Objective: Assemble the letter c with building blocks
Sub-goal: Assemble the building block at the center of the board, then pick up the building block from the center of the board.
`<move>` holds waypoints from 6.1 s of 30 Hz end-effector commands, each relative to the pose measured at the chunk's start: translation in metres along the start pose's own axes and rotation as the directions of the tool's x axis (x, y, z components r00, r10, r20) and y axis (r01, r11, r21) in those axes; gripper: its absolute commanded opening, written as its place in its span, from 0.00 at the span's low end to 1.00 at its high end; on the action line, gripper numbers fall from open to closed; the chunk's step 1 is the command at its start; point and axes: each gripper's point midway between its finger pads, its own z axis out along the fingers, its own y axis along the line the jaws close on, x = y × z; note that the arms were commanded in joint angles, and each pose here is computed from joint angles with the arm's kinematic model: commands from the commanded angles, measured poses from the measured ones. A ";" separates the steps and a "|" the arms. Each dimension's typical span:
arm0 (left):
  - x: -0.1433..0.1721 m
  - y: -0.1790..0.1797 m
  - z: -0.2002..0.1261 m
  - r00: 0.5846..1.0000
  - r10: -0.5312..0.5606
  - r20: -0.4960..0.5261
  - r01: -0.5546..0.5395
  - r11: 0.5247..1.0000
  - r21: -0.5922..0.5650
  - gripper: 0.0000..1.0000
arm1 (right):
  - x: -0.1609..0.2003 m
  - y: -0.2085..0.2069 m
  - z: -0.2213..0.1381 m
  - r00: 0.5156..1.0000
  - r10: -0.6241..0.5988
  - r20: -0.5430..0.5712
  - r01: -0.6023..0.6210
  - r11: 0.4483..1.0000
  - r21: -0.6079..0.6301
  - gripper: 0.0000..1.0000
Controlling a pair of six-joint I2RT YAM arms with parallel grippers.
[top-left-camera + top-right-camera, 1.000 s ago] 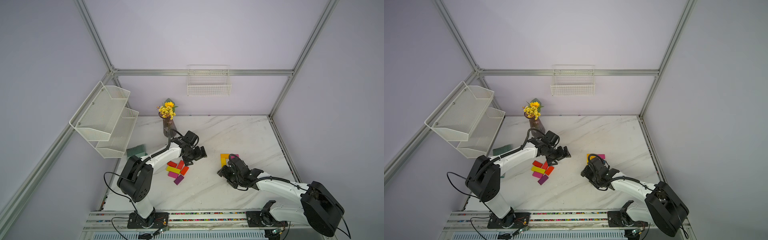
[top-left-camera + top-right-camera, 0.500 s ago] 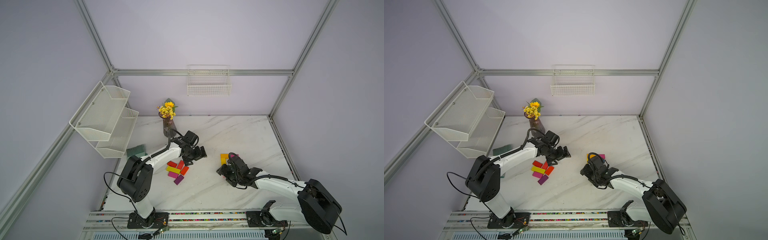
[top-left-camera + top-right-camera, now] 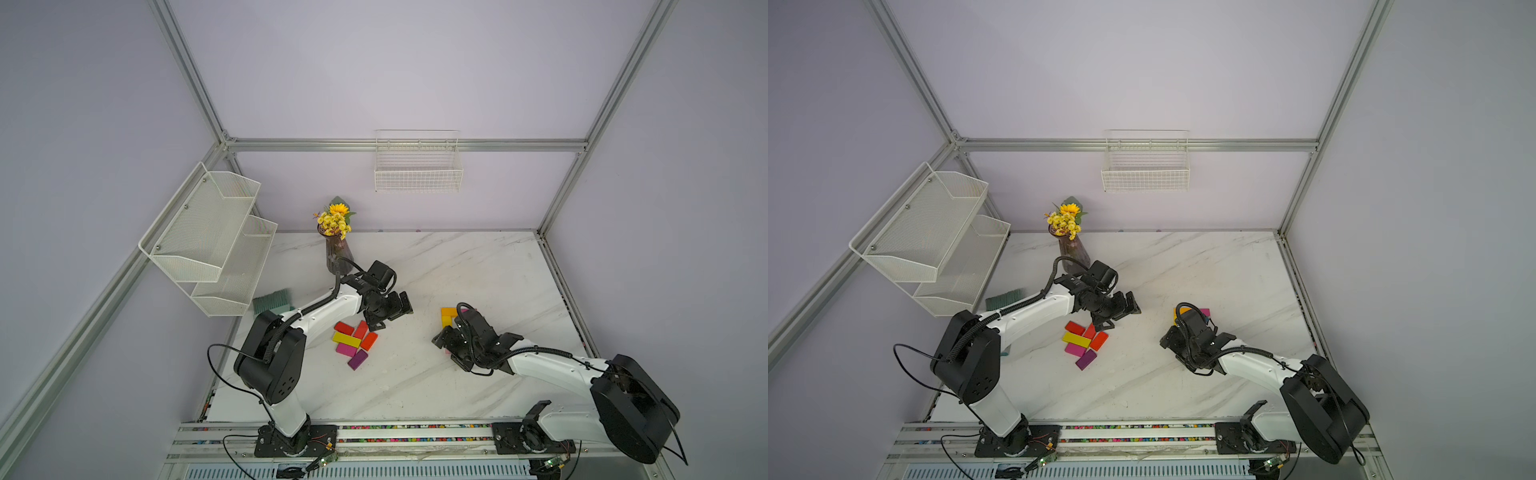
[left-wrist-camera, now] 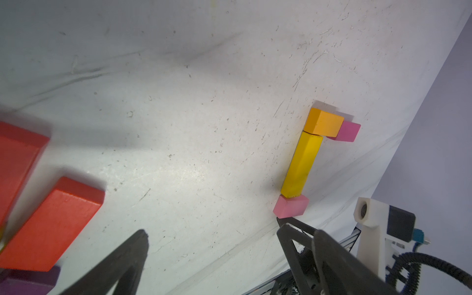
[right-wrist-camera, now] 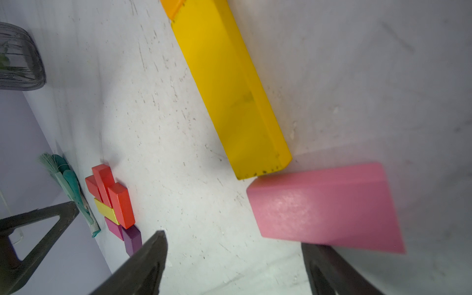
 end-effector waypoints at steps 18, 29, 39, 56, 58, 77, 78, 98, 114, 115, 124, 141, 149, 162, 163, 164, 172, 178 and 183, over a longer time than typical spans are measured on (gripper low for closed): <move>-0.010 -0.015 -0.004 1.000 0.009 0.011 -0.010 0.999 0.042 1.00 | -0.003 -0.040 -0.014 0.997 0.083 -0.005 -0.083 0.996 0.041 0.84; -0.010 -0.015 -0.004 1.000 0.011 0.010 -0.012 0.999 0.040 1.00 | -0.017 -0.033 -0.009 0.997 0.073 -0.008 -0.073 0.997 0.041 0.84; -0.014 -0.017 -0.002 1.000 0.015 0.008 -0.015 0.999 0.040 1.00 | -0.015 -0.029 -0.008 0.997 0.072 -0.029 -0.072 0.997 0.030 0.83; -0.018 -0.022 0.002 1.000 0.020 -0.005 -0.019 0.999 0.049 1.00 | -0.007 -0.017 -0.006 0.990 0.130 -0.054 -0.132 0.991 -0.031 0.81; -0.018 -0.023 0.002 1.000 0.021 -0.005 -0.021 0.999 0.048 1.00 | -0.006 -0.017 -0.004 0.990 0.131 -0.057 -0.133 0.991 -0.029 0.81; -0.021 -0.022 -0.001 1.000 0.022 -0.005 -0.022 0.999 0.044 1.00 | -0.005 -0.011 0.005 0.989 0.135 -0.064 -0.137 0.990 -0.030 0.81; -0.021 -0.021 -0.001 1.000 0.020 -0.005 -0.020 0.999 0.043 1.00 | -0.005 -0.010 0.004 0.989 0.133 -0.065 -0.135 0.990 -0.033 0.81; -0.020 -0.004 -0.028 0.999 -0.006 0.045 0.003 0.998 0.061 1.00 | -0.050 0.039 -0.072 0.995 0.091 0.039 -0.086 0.989 -0.124 0.84; 0.004 0.060 -0.051 0.991 -0.084 0.108 0.088 0.995 -0.040 1.00 | -0.056 0.077 -0.094 1.000 0.000 -0.029 -0.002 0.996 -0.084 0.97; 0.006 0.066 -0.054 0.989 -0.092 0.116 0.099 0.993 -0.058 1.00 | -0.056 0.082 -0.094 0.999 -0.010 -0.040 0.007 0.997 -0.080 0.97; 0.037 0.117 -0.065 0.961 -0.224 0.163 0.247 0.960 -0.134 1.00 | -0.060 0.100 -0.101 0.996 -0.045 -0.078 0.040 0.997 -0.059 0.97; 0.053 0.159 -0.039 0.962 -0.187 0.200 0.235 0.938 -0.254 1.00 | -0.042 0.121 -0.128 0.985 -0.078 -0.153 0.052 0.984 -0.168 0.97; 0.042 0.150 -0.025 0.983 -0.069 0.169 0.115 0.954 -0.279 1.00 | -0.043 0.132 -0.132 0.980 -0.076 -0.182 0.037 0.978 -0.207 0.97; 0.066 0.127 0.010 0.994 0.072 0.076 -0.049 0.961 -0.273 1.00 | -0.046 0.143 -0.133 0.980 -0.037 -0.194 -0.013 0.967 -0.253 0.97; 0.067 0.123 0.011 0.994 0.084 0.072 -0.061 0.961 -0.270 1.00 | -0.047 0.144 -0.134 0.981 -0.037 -0.191 -0.015 0.966 -0.260 0.97; 0.068 0.120 0.012 0.993 0.096 0.068 -0.075 0.961 -0.268 1.00 | -0.047 0.146 -0.135 0.981 -0.037 -0.189 -0.015 0.964 -0.265 0.97; 0.067 0.139 -0.006 0.990 0.087 0.108 -0.042 0.931 -0.363 1.00 | -0.047 0.149 -0.131 0.978 -0.027 -0.206 -0.033 0.958 -0.284 0.97; 0.059 0.156 -0.017 0.987 0.084 0.134 -0.023 0.913 -0.408 1.00 | -0.042 0.151 -0.133 0.975 -0.015 -0.222 -0.059 0.945 -0.323 0.97; 0.054 0.162 -0.007 0.991 0.083 0.109 -0.030 0.906 -0.423 1.00 | -0.042 0.145 -0.132 0.976 0.003 -0.216 -0.073 0.946 -0.316 0.97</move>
